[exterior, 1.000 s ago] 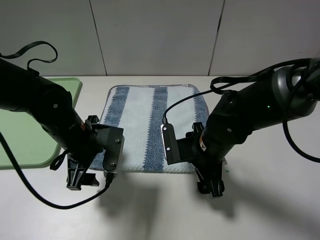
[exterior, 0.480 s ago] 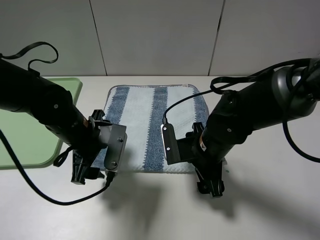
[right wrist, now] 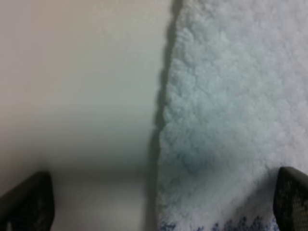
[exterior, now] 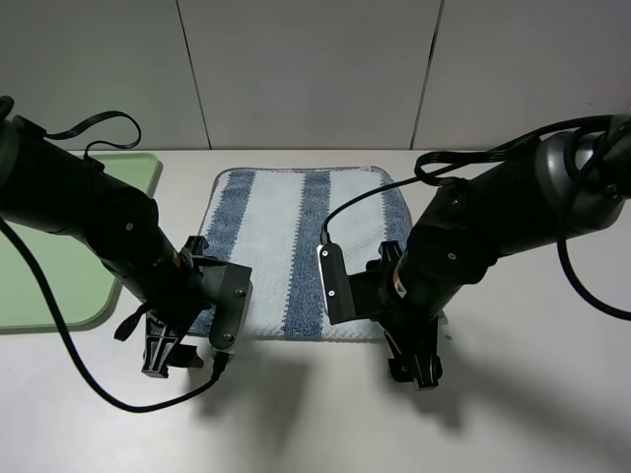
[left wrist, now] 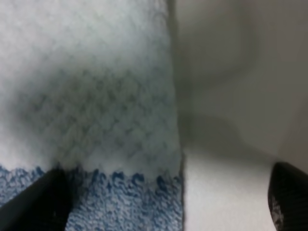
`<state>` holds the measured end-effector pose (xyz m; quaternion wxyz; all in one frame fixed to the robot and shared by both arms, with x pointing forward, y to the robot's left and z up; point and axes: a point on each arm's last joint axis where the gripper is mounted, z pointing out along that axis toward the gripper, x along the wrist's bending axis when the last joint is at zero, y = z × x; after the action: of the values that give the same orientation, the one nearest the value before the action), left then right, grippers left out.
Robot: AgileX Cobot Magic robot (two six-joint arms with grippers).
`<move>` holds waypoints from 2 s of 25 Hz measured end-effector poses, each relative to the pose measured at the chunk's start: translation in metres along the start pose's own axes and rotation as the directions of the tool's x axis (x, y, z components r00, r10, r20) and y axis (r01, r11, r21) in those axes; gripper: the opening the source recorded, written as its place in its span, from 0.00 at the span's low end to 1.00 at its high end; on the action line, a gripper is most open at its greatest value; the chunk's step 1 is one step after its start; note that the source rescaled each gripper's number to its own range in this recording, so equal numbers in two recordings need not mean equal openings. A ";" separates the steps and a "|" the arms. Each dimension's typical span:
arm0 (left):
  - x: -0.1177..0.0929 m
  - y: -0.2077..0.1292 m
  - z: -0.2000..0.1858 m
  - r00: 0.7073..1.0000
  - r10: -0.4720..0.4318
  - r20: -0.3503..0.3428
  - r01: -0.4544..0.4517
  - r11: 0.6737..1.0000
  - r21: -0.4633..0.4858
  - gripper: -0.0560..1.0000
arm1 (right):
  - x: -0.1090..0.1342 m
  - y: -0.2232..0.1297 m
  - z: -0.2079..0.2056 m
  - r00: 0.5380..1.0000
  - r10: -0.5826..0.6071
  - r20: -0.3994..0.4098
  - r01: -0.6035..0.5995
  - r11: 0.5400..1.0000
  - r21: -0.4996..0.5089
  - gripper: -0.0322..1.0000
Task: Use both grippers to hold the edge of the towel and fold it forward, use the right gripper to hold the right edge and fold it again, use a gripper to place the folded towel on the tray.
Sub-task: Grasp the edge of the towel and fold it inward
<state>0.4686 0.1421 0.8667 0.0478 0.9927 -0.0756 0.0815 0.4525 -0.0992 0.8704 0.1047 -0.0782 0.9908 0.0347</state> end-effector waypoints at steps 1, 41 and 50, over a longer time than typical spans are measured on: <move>0.000 0.000 0.000 1.000 0.000 0.001 0.000 1.000 0.001 0.83 | 0.000 0.000 0.000 1.000 0.000 0.000 0.000 1.000 0.000 1.00; 0.004 0.002 0.006 1.000 -0.007 -0.028 0.007 1.000 -0.016 0.08 | -0.003 0.004 0.002 1.000 0.010 0.030 -0.008 0.999 -0.040 0.03; 0.004 0.002 0.006 1.000 -0.001 -0.030 0.000 1.000 -0.015 0.07 | -0.003 0.004 0.002 0.999 0.015 0.030 -0.014 0.999 -0.040 0.03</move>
<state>0.4734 0.1388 0.8615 0.0562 0.9910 -0.0752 0.0958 0.4549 -0.0949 0.8693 0.1176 -0.0726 0.9888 0.0565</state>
